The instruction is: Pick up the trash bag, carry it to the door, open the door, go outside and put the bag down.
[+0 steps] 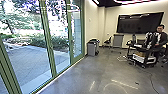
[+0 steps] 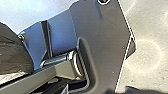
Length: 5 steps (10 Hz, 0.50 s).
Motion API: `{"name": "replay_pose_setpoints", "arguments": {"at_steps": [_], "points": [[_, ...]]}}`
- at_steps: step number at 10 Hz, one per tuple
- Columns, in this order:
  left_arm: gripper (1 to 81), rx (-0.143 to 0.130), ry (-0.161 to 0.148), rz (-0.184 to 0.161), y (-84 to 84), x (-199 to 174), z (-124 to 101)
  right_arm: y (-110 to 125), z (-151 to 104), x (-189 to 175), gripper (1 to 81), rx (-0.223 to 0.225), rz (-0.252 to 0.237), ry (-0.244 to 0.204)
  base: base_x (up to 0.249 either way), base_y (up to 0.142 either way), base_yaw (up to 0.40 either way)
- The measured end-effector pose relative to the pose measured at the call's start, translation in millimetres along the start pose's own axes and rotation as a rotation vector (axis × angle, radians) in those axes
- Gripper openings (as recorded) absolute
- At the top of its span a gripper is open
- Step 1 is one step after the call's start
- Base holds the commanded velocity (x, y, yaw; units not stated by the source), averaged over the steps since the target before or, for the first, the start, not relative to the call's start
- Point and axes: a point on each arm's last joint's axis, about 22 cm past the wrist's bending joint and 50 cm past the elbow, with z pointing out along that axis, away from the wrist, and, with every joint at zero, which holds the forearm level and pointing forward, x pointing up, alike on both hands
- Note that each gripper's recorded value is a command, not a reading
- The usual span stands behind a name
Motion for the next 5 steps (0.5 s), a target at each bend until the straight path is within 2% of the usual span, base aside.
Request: {"name": "replay_pose_setpoints", "arguments": {"at_steps": [3,5], "points": [[1.0,-0.001,-0.007,-0.003,0.7,-3.7,0.4,0.8,0.0,-3.3,81.1,-0.002,0.003,-0.007,0.160,0.000,0.000],[1.0,-0.005,-0.046,-0.016,2.8,-23.6,1.9,6.0,-0.7,-20.6,81.1,-0.015,0.017,-0.047,0.160,0.000,0.000]]}}
